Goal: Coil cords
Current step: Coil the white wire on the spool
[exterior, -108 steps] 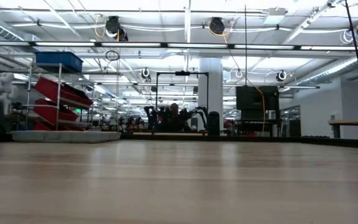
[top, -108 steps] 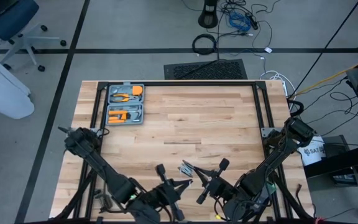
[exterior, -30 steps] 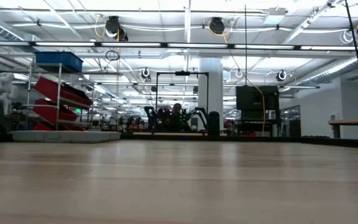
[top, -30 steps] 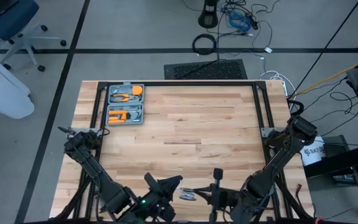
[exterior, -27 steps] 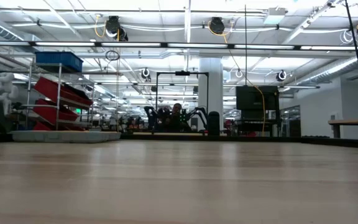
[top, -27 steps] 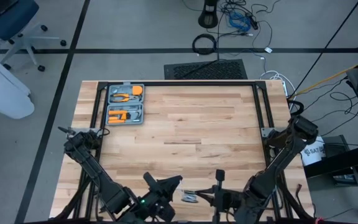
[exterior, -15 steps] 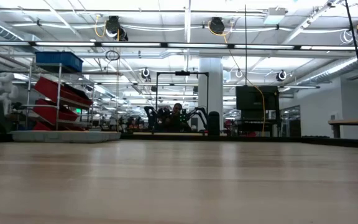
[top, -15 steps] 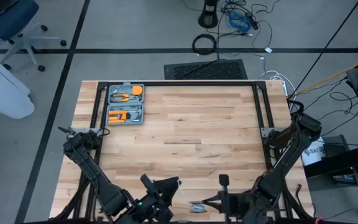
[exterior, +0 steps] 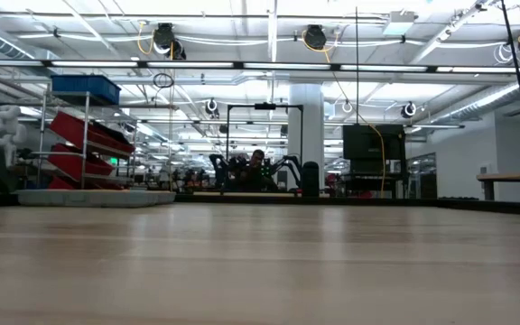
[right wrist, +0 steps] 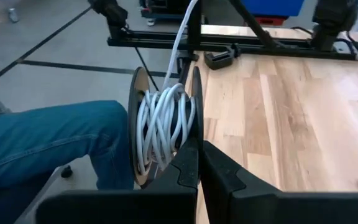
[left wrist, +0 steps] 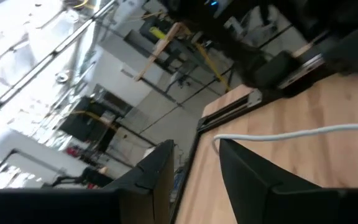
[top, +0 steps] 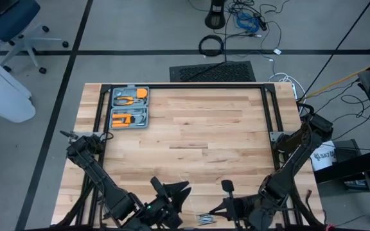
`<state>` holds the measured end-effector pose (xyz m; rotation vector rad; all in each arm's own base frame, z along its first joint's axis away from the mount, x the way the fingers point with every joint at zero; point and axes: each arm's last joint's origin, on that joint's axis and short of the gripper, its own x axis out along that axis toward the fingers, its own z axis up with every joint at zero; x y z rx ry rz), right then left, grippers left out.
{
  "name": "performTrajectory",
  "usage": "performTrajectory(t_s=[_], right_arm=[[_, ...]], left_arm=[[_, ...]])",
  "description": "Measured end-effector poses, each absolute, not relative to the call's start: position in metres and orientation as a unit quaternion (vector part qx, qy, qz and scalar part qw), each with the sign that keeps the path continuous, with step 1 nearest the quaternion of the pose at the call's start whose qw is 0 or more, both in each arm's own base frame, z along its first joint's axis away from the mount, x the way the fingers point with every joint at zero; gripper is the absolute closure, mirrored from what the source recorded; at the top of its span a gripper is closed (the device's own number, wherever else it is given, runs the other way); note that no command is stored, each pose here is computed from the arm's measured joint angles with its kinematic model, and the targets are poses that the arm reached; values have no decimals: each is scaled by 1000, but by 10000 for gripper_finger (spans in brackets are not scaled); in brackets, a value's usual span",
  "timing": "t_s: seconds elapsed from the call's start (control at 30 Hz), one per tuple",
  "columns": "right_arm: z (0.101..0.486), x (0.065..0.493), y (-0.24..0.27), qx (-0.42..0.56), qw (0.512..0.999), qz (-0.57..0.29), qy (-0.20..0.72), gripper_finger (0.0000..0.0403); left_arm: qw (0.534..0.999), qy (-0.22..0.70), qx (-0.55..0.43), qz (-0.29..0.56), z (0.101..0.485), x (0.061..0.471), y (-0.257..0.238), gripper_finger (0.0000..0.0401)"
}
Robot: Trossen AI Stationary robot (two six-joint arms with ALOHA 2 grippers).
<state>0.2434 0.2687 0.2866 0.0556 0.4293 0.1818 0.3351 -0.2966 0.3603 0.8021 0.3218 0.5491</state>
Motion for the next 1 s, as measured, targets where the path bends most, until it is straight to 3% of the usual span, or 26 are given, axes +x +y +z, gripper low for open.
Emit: performTrajectory(t_s=[0.2, 0.43, 1.0], right_arm=[[292, 260, 264, 13, 971, 144, 189, 403], [296, 277, 271, -42, 956, 270, 106, 403], [306, 276, 278, -64, 955, 288, 32, 403]], left_arm=[[890, 151, 368, 223, 360, 343, -291, 265], [899, 151, 358, 201, 360, 353, -284, 265], [936, 123, 287, 163, 360, 334, -308, 265]])
